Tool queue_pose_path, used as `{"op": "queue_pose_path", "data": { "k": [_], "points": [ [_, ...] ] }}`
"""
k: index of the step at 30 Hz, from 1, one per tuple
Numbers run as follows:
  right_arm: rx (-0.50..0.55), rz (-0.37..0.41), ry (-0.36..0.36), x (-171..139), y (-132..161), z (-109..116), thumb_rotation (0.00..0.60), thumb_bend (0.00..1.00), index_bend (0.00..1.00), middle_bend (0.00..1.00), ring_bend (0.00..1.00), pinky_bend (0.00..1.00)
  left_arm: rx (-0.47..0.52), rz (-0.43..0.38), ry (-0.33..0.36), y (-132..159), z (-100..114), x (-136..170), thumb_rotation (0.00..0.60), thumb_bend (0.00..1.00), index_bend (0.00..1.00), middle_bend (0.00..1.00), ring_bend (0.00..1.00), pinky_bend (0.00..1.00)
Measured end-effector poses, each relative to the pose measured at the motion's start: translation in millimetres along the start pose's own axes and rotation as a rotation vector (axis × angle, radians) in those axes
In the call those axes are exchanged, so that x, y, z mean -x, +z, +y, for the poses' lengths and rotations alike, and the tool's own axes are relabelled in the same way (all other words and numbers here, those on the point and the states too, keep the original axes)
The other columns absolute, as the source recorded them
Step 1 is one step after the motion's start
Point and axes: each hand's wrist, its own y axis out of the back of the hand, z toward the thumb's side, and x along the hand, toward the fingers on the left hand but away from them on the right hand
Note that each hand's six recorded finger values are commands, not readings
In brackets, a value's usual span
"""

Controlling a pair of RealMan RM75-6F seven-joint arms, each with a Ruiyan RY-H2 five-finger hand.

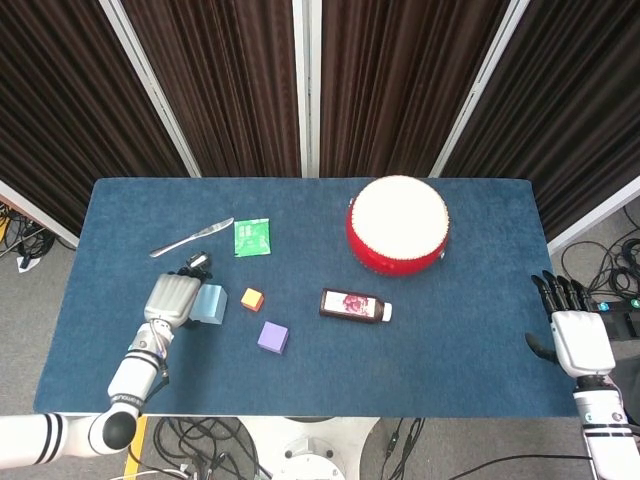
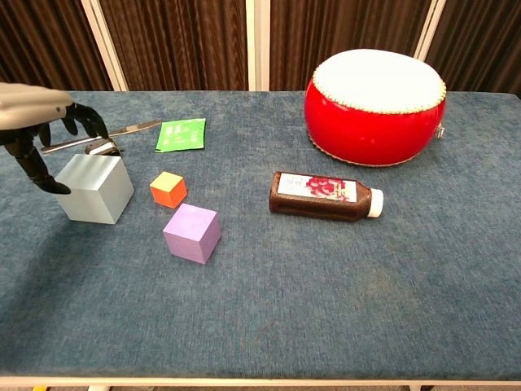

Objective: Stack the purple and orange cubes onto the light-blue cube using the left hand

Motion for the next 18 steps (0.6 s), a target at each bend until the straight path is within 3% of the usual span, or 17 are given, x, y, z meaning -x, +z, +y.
{"op": "queue_pose_path", "data": {
  "k": [5,10,14,18],
  "points": [
    [-0.002,0.007,0.005,3,0,-2,0.600,0.19,0.00,0.02,0.00,0.01,-0.047,-0.115,0.064,21,11,26,0.600,0.20,0.29,0.32,0.24,0.40],
    [0.002,0.017,-0.010,5,3,3,0.600,0.19,0.00,0.02,0.00,0.01,-0.147,-0.286,0.114,51,9,51,0.600,0.20,0.29,0.32,0.24,0.40],
    [0.005,0.025,-0.020,6,6,10,0.600,0.19,0.00,0.02,0.00,0.01,-0.207,-0.386,0.127,67,-6,58,0.600,0.20,0.29,0.32,0.24,0.40],
    [-0.001,0.035,-0.038,8,10,19,0.600,0.20,0.00,0.02,0.00,0.01,-0.241,-0.446,0.096,83,-28,52,0.600,0.20,0.29,0.32,0.24,0.39]
  ]
}}
